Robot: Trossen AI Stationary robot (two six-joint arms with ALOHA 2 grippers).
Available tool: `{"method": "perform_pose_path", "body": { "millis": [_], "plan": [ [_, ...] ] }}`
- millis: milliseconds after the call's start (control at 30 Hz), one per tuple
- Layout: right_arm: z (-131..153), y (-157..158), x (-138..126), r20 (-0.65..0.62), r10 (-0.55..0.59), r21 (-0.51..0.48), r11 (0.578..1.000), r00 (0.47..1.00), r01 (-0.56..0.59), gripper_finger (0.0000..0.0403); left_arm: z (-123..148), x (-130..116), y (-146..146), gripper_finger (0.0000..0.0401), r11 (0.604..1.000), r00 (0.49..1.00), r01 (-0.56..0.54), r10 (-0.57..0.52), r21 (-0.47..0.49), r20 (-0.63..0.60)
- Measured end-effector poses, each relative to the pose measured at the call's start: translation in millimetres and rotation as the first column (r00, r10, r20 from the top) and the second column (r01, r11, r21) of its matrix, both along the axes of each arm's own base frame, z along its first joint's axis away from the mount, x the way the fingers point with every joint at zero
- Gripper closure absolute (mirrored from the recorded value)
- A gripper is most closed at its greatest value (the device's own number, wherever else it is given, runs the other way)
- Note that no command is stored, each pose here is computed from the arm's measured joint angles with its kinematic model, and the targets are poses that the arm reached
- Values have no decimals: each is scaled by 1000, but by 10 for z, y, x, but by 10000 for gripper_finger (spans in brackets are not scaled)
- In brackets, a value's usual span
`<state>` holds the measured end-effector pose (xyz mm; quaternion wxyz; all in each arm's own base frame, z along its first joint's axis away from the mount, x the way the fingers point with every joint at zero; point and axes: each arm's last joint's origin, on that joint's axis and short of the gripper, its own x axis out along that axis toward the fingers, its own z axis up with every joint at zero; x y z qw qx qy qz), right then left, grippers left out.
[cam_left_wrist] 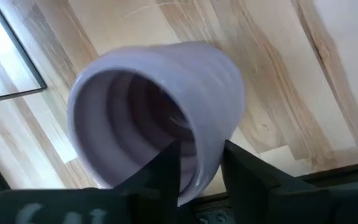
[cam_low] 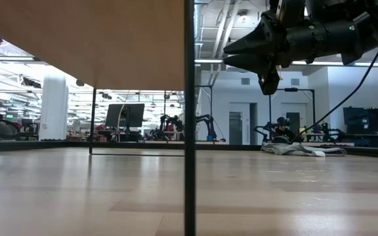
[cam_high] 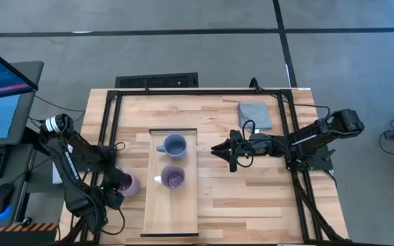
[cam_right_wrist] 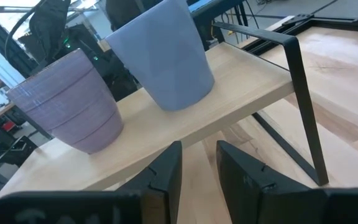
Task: Stack small to large cups/mugs on shelf
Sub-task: Put the purple mug on the shelf
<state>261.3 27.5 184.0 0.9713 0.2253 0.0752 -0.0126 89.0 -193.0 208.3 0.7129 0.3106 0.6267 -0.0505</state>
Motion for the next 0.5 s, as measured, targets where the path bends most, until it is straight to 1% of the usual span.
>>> {"method": "perform_pose_path", "body": {
  "millis": [100, 267, 367, 500],
  "plan": [
    [0, 0, 0, 0, 0, 0, 1000, 1000, 0, 280, 0, 21, 9, 332, 1000, 1000, -12, 12, -2, 1],
    [1, 0, 0, 0, 0, 0, 1000, 1000, 0, 280, -7, 67, 25, 385, 997, 997, -73, 73, -30, -29],
    [1, 0, 1, 0, 0, 0, 1000, 1000, 0, 280, -16, 108, 24, 386, 991, 992, -114, 111, -65, -55],
    [1, 0, 1, 0, 0, 0, 1000, 1000, 0, 280, -14, 164, 52, 382, 987, 988, -148, 144, -68, -57]
  ]
}}
